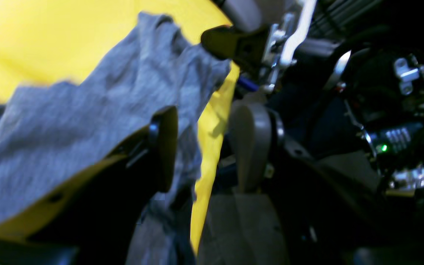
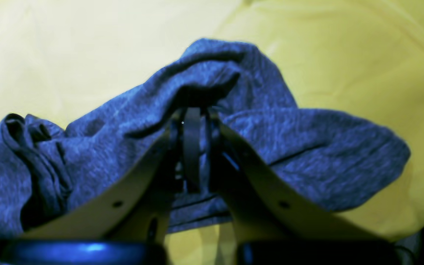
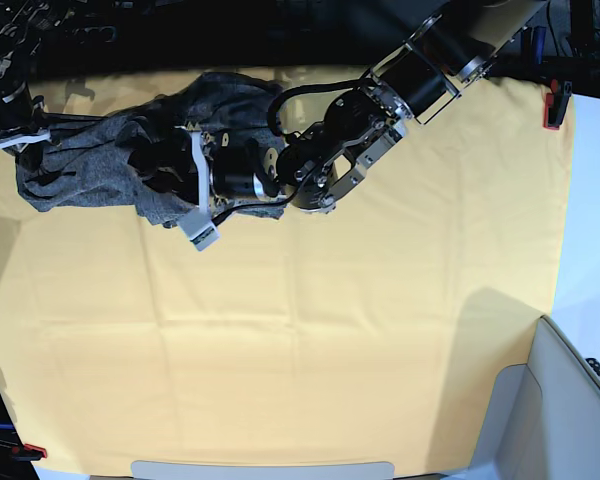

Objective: Fold the T-shirt properly
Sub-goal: 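Lay the folded half onto the other half with the left gripper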

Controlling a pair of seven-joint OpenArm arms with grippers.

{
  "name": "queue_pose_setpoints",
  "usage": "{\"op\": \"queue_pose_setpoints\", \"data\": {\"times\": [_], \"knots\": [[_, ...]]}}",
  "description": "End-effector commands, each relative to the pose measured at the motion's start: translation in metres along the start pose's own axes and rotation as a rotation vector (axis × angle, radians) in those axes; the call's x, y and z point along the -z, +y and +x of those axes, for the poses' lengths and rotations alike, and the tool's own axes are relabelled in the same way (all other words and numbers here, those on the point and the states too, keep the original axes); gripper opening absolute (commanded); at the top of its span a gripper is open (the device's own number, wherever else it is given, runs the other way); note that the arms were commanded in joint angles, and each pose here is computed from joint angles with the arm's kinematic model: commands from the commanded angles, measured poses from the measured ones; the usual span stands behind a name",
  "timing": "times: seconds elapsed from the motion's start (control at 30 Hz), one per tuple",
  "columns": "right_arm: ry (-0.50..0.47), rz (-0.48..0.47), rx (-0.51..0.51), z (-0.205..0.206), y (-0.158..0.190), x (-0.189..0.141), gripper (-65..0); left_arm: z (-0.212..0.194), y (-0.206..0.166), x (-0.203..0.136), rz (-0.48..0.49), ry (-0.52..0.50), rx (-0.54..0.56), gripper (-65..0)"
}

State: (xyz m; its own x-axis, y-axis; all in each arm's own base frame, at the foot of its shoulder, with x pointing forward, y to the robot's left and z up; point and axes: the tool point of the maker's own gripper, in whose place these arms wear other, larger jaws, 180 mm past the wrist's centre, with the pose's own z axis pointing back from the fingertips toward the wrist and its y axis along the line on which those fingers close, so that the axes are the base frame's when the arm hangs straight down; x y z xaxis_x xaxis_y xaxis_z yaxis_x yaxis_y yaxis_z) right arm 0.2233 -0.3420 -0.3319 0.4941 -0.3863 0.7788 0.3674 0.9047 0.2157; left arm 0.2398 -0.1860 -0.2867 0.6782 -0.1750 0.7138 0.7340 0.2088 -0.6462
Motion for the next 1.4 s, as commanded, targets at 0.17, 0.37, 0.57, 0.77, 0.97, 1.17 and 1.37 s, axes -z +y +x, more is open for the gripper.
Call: {"op": "queue_pose_setpoints", "data": {"times": [0.17, 0.37, 0.57, 0.77, 0.97, 1.17, 1.37], "knots": [[-0.033, 0.013, 0.008, 0.011, -0.001, 0.005, -61.4, -0.025, 0.038, -0.019, 0.185, 0.005, -0.187, -61.5], [-0.017, 0.015, 0.020, 0.005, -0.002, 0.008, -61.4, -0.038, 0.035, -0.024, 0.244, 0.012, -0.197, -64.5], [-0.015, 0.008, 0.021, 0.003, -0.005, 0.007, -61.4, -0.055, 0.041, -0.026, 0.335, 0.028, -0.205, -64.6], [-0.014, 0.009, 0.024, 0.003, -0.004, 0.007, -61.4, -0.064, 0.044, -0.022, 0.382, 0.040, -0.157, -64.6], [-0.012, 0.012, 0.024, 0.002, -0.003, 0.007, -61.4, -0.056, 0.034, -0.008, 0.384, 0.026, -0.112, -64.6], [-0.012, 0.012, 0.024, 0.002, -0.003, 0.007, -61.4, -0.056, 0.017, 0.011, 0.357, 0.035, -0.075, -64.6], [-0.009, 0.012, 0.025, 0.001, -0.003, 0.008, -61.4, -0.074, -0.006, 0.025, 0.298, 0.097, -0.023, -64.6]]}}
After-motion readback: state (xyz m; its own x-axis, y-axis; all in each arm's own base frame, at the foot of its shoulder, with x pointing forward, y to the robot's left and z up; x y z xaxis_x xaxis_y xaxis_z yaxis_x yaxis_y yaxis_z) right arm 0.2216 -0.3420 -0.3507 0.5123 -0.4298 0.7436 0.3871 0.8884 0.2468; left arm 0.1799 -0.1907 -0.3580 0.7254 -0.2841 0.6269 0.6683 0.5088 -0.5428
